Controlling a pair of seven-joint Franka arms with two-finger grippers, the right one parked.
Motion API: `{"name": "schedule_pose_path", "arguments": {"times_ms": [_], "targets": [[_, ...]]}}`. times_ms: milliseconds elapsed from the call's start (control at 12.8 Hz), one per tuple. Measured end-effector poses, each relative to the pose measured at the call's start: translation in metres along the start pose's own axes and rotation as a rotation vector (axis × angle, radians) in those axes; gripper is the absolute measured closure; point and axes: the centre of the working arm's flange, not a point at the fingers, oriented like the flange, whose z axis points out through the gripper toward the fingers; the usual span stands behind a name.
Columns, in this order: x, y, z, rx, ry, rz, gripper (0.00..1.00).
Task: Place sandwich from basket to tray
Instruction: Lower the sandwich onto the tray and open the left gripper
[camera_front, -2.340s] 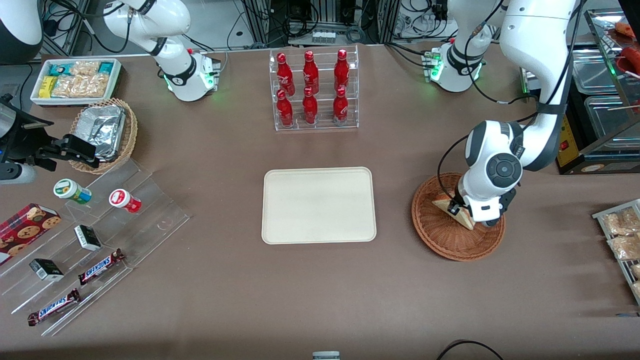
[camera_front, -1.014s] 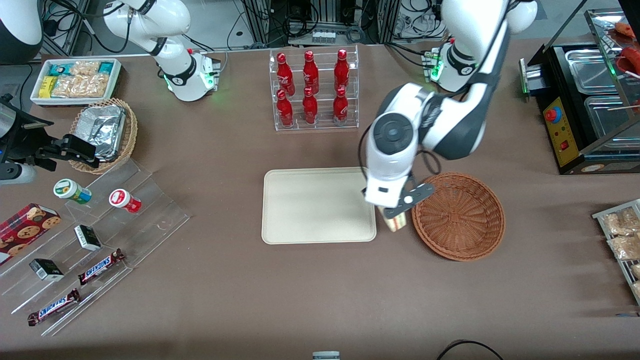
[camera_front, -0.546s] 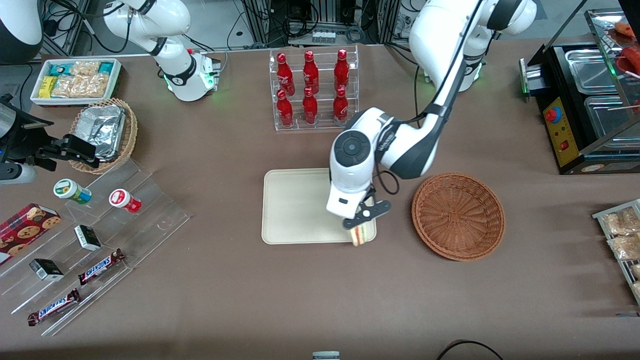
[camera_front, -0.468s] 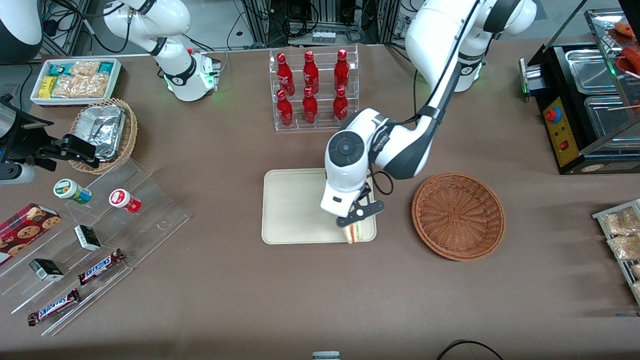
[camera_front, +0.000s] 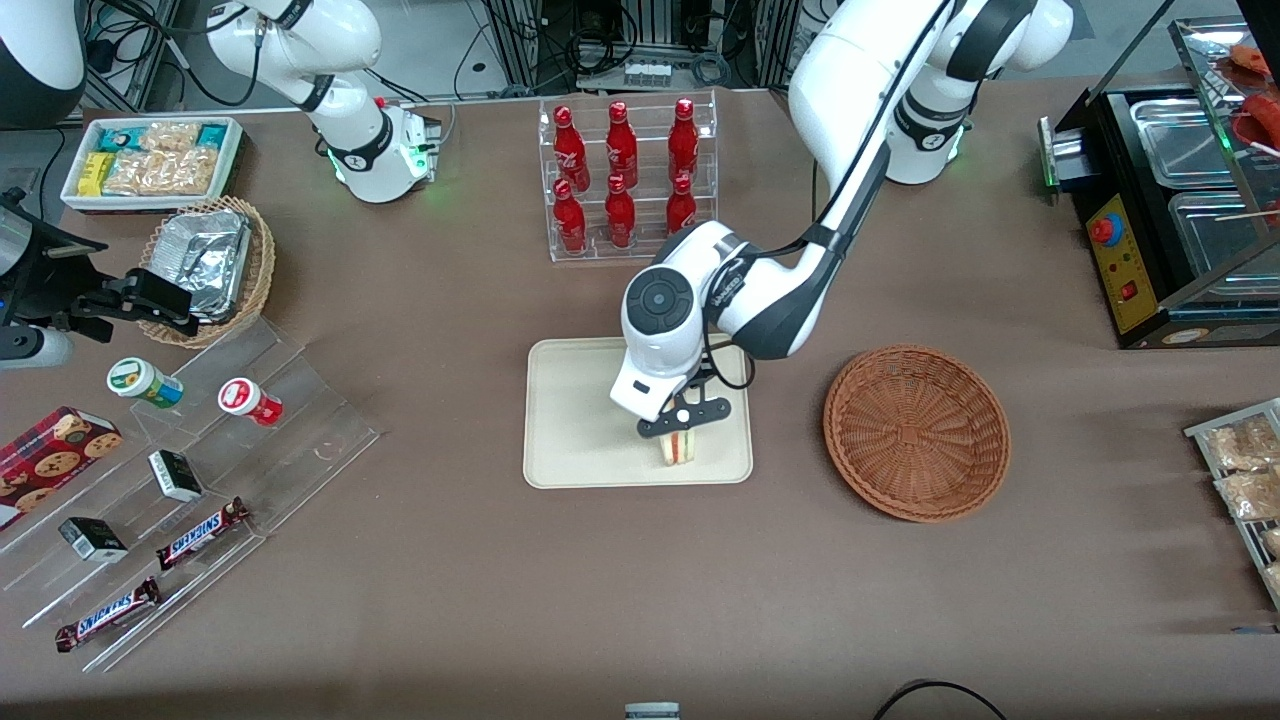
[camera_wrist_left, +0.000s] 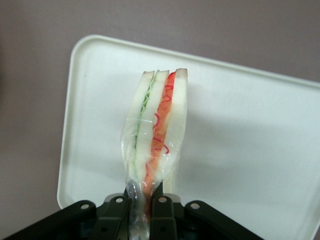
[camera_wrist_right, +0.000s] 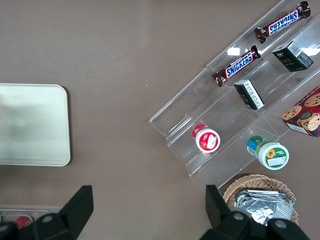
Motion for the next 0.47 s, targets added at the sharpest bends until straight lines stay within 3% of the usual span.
{"name": "schedule_pose_path", "arguments": {"times_ms": [468], "targets": [[-0.016, 0.011, 0.022, 0.024, -0.021, 0.053, 0.86]]}}
